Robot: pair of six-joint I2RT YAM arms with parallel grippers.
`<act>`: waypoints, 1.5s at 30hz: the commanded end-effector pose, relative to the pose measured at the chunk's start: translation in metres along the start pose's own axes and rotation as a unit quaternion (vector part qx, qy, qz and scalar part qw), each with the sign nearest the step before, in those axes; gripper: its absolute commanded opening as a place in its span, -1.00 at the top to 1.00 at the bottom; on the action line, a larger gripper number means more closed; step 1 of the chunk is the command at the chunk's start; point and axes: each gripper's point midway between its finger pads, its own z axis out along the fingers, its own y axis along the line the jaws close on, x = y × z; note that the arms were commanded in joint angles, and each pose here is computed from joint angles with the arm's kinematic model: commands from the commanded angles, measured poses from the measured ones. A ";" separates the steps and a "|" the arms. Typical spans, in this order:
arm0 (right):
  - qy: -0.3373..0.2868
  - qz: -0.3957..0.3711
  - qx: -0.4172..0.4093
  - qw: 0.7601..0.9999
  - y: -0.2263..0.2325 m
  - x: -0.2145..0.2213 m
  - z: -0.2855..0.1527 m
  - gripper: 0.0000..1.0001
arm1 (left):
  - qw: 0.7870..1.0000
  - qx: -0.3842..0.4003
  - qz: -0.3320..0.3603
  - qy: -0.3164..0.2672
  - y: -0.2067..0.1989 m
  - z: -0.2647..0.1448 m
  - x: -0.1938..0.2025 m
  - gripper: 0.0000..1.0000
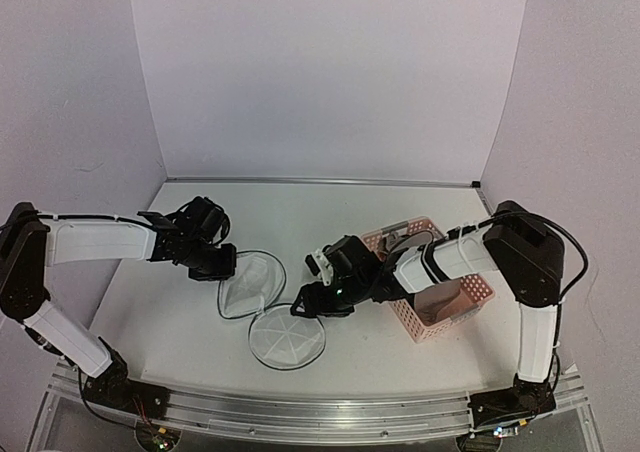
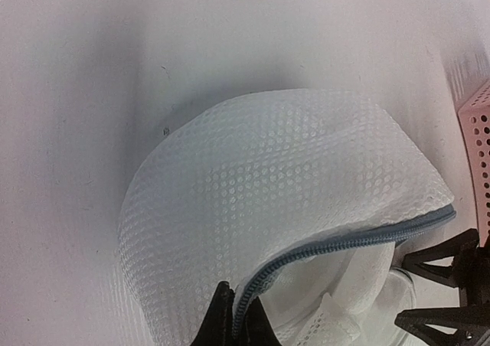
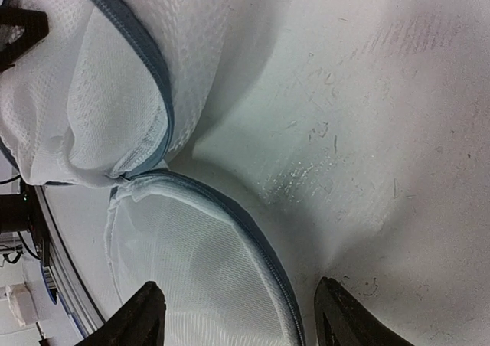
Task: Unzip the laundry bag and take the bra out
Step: Pass from the left arm to the right
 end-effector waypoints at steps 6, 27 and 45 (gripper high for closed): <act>-0.003 -0.025 -0.065 0.998 0.023 -0.004 0.003 -0.27 | 0.999 0.014 0.005 -0.031 -0.005 -0.013 -0.013 1.00; 0.032 0.022 -0.207 0.977 0.062 0.022 -0.021 0.00 | 1.000 0.007 0.002 -0.030 -0.004 -0.009 -0.014 1.00; 0.027 0.045 -0.230 0.972 0.069 0.015 -0.015 0.20 | 0.999 0.021 -0.004 -0.028 -0.010 -0.011 -0.015 1.00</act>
